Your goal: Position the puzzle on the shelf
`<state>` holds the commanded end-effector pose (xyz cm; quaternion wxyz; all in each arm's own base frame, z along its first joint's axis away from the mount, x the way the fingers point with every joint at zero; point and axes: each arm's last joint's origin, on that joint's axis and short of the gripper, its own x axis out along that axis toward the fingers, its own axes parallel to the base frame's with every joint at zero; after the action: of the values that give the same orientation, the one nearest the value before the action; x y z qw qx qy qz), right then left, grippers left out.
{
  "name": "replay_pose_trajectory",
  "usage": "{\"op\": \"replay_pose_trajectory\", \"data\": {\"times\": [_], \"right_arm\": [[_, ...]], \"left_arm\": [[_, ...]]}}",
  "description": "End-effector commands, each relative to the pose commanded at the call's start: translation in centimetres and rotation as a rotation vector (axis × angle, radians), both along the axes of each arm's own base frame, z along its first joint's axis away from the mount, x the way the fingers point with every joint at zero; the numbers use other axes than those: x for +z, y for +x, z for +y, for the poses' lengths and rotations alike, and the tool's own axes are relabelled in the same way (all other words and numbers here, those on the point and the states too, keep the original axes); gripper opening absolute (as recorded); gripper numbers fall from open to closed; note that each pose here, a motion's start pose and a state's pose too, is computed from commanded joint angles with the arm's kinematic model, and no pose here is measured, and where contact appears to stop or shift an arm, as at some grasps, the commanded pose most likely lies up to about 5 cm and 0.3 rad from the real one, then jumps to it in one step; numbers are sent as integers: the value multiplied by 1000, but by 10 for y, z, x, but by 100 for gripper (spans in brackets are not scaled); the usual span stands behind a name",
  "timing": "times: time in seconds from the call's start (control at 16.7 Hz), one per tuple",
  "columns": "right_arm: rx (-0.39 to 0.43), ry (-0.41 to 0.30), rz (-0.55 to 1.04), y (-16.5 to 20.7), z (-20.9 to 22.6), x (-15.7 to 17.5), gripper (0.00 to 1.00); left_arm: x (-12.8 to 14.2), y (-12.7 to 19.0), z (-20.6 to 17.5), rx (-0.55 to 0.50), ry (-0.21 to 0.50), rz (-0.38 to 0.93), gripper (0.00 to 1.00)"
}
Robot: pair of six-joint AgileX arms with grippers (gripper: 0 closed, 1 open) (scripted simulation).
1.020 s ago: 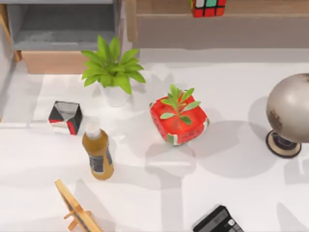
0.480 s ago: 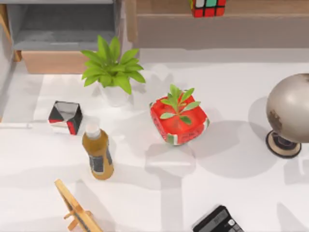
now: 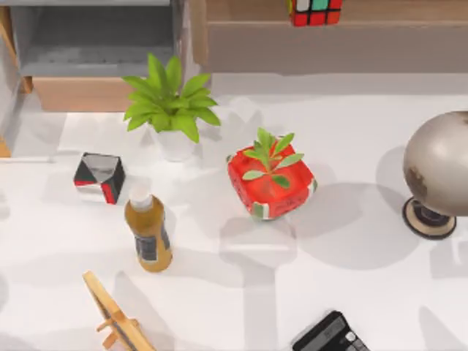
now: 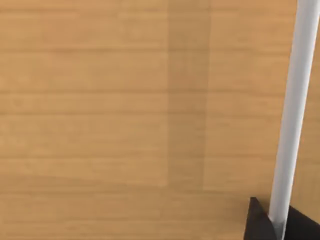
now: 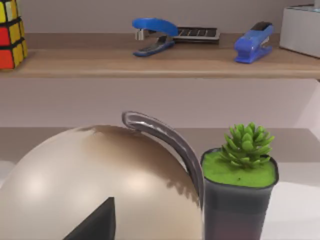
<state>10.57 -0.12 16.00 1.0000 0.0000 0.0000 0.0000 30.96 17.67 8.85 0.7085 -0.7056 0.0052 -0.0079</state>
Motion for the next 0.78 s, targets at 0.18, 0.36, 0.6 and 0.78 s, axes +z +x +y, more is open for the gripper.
{"op": "replay_pose_trajectory", "data": {"times": [0.18, 0.36, 0.6, 0.78], "right_arm": [[0, 0, 0, 0, 0, 0, 100], [0, 0, 0, 0, 0, 0, 100], [0, 0, 0, 0, 0, 0, 100], [0, 0, 0, 0, 0, 0, 100]], "left_arm": [[-1, 10, -2, 0, -4, 9, 0], [-2, 8, -1, 6, -4, 12, 0], [-3, 34, 0, 5, -8, 13, 0], [-1, 62, -1, 4, 0, 4, 0]]}}
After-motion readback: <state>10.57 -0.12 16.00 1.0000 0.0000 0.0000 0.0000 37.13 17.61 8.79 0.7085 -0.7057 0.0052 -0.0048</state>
